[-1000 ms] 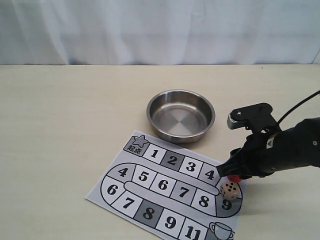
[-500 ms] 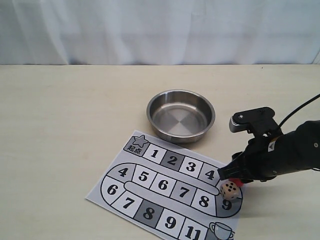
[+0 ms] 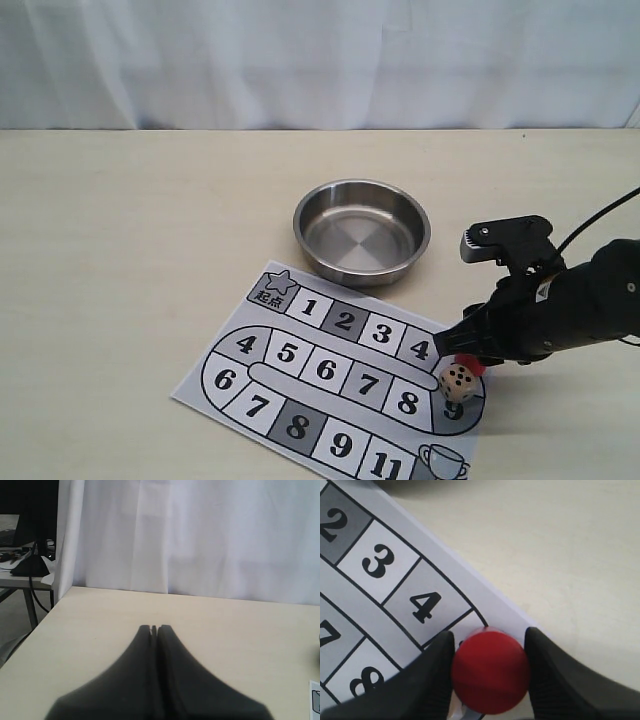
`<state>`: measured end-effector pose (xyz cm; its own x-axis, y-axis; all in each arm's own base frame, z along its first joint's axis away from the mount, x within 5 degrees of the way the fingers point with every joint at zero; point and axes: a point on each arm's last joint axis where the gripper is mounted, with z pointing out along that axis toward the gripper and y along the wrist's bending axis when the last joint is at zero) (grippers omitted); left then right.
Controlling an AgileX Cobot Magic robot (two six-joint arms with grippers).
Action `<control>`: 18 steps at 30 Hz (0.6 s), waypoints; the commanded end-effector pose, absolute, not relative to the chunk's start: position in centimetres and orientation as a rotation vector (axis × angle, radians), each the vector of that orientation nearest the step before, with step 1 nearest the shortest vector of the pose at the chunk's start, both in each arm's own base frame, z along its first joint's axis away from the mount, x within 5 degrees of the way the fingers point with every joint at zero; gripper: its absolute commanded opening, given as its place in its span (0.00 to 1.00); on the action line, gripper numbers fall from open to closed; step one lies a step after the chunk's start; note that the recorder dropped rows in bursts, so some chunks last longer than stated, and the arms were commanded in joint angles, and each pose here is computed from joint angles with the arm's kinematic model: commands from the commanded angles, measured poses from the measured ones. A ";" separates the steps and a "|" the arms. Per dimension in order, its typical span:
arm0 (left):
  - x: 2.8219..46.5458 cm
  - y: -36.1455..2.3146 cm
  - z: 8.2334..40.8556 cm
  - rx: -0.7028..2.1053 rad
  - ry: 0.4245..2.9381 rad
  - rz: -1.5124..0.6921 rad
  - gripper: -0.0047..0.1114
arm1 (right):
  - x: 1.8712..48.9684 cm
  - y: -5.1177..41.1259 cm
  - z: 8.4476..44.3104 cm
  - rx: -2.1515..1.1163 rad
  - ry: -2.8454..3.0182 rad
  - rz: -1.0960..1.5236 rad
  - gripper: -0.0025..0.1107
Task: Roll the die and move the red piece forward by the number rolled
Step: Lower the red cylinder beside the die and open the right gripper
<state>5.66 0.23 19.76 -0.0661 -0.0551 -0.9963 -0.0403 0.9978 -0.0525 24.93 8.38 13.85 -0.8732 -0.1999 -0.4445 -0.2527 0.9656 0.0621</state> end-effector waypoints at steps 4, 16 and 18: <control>5.6 0.2 20.0 -0.070 1.624 -0.020 0.04 | 25.0 8.2 13.9 -0.280 2.657 0.174 0.25; 5.6 0.2 20.0 -0.070 1.624 -0.020 0.04 | 25.2 8.2 13.5 -0.280 2.661 0.171 0.52; 5.6 0.2 20.0 -0.070 1.624 -0.020 0.04 | 25.2 8.2 13.5 -0.278 2.655 0.171 0.54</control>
<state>5.66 0.23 19.76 -0.0661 -0.0551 -0.9963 -0.0403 0.9978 -0.0525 25.07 8.43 13.59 -0.8761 -0.1810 -0.4469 -0.2368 0.9689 0.0717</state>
